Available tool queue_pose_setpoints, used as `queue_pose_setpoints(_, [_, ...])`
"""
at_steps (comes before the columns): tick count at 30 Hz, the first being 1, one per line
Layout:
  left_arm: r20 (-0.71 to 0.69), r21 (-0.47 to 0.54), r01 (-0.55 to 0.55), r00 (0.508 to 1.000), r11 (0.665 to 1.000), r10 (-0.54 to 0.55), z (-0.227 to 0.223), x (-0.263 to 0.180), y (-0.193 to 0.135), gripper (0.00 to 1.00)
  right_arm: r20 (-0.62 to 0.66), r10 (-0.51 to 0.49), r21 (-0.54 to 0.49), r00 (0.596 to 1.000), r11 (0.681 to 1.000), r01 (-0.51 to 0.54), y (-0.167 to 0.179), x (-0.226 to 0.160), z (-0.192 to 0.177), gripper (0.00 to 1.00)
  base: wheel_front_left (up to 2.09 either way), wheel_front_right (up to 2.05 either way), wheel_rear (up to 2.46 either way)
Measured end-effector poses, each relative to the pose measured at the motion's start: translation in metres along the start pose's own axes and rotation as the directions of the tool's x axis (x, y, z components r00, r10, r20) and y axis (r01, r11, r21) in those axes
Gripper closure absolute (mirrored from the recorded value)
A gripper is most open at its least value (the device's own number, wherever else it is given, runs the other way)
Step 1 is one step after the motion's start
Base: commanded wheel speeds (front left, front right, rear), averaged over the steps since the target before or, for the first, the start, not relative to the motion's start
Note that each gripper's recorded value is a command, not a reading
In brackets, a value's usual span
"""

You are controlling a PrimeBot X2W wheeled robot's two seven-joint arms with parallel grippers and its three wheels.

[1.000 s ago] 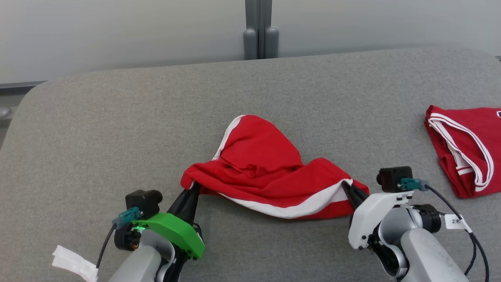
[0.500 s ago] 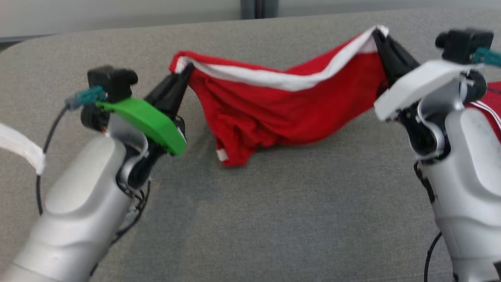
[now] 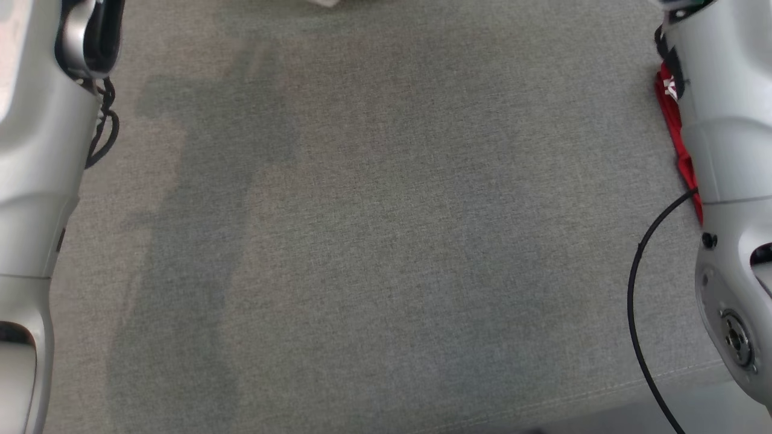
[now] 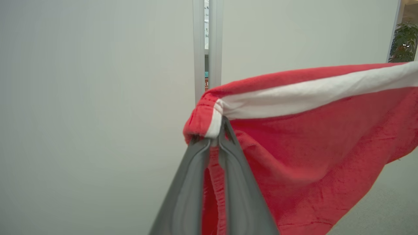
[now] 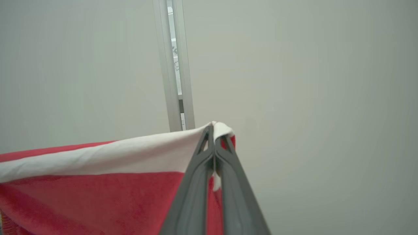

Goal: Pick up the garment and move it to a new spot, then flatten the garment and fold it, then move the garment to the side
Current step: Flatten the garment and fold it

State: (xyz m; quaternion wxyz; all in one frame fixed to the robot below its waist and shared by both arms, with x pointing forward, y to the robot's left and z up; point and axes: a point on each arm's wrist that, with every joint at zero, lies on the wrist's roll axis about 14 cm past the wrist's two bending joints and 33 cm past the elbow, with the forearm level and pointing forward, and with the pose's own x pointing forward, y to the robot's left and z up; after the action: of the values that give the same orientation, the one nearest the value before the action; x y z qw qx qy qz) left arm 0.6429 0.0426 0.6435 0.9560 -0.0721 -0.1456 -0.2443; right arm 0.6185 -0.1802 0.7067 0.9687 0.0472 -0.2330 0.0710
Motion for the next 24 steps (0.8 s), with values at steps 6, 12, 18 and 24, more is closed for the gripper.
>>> queue_pose_setpoints(6, [0.062, -0.011, 0.038, 0.997, 0.999, -0.037, 0.002, 0.011, -0.009, 1.00, 0.137, 0.030, -0.071, 0.990, 0.997, -0.020, 0.005, 0.006, 0.033, 1.00, 0.00, 0.00, 0.00])
queue_pose_setpoints(12, [-0.135, -0.040, 0.086, 0.987, 0.996, -0.090, -0.084, -0.037, -0.026, 1.00, -0.068, 0.079, -0.080, 0.995, 0.993, -0.085, 0.015, -0.036, -0.052, 1.00, 0.00, 0.00, 0.00])
queue_pose_setpoints(18, [-0.346, -0.108, 0.128, 0.925, 0.986, -0.158, -0.154, -0.120, -0.059, 1.00, -0.325, 0.122, -0.036, 0.938, 0.989, -0.142, 0.013, -0.116, -0.128, 1.00, 0.00, 0.00, 0.00])
queue_pose_setpoints(24, [-0.481, -0.116, 0.146, 0.857, 0.982, -0.185, -0.176, -0.195, -0.074, 1.00, -0.515, 0.144, 0.024, 0.845, 0.988, -0.154, 0.007, -0.186, -0.142, 1.00, 0.00, 0.00, 0.00])
